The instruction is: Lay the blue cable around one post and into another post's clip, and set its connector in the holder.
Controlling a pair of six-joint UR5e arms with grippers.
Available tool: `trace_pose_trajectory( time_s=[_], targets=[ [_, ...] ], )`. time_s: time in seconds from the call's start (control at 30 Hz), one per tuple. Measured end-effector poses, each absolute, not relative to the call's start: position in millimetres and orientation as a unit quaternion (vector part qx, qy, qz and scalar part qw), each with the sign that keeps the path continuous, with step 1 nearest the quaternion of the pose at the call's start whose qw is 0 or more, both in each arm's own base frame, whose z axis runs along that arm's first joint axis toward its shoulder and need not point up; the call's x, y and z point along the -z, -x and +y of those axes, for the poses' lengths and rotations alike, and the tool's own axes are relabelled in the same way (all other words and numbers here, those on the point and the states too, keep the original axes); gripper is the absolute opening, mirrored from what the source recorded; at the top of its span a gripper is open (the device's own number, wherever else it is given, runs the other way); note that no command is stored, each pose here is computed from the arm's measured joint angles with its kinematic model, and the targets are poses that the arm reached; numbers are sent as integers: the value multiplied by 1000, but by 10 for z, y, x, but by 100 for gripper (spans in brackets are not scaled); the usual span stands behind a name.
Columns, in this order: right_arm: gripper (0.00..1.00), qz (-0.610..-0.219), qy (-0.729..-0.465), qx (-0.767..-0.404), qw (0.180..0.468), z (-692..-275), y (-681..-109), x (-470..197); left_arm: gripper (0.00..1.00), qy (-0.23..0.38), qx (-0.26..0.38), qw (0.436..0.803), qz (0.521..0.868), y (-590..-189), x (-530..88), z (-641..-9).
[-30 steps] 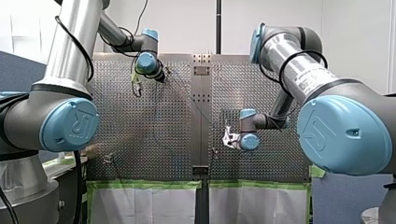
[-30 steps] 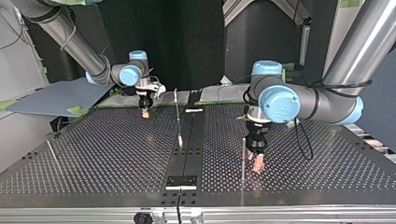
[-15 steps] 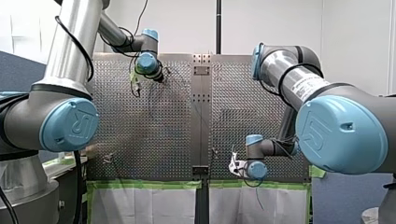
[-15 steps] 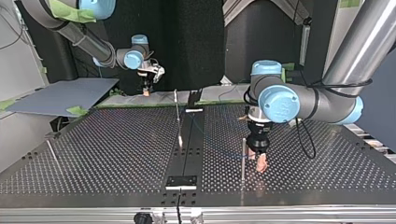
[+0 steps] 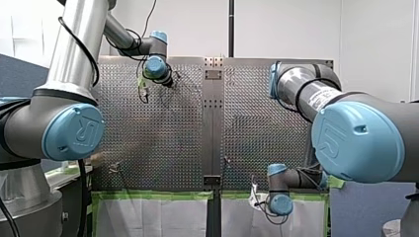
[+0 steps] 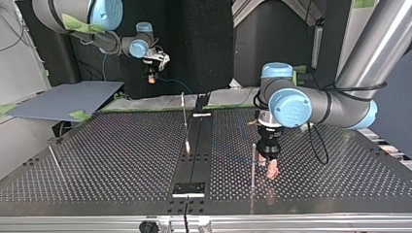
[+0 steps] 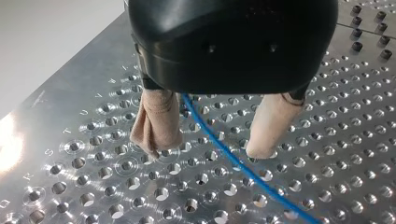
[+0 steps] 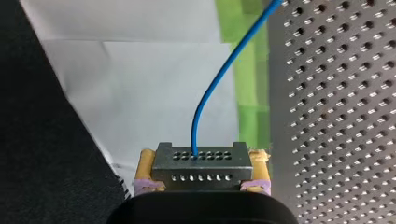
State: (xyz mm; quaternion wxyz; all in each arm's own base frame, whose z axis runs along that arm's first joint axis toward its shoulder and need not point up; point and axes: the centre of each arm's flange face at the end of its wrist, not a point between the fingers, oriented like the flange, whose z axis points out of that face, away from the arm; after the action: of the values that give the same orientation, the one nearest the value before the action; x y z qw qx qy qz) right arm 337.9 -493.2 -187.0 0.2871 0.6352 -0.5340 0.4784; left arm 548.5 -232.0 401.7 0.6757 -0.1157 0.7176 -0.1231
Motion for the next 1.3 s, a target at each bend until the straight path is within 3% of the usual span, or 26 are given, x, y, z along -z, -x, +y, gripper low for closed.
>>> trace_pose_trajectory(
  time_s=[0.9, 1.3],
  targets=[
    [0, -519, -628, -492, 308, -4699, -3093, 2971, 100, 118, 122, 676, 718, -5484, -4012, -2316],
    [0, -524, -656, -473, 266, -3970, -2729, 3529, 100, 119, 125, 675, 717, -5484, -4012, -2318]
  ],
)
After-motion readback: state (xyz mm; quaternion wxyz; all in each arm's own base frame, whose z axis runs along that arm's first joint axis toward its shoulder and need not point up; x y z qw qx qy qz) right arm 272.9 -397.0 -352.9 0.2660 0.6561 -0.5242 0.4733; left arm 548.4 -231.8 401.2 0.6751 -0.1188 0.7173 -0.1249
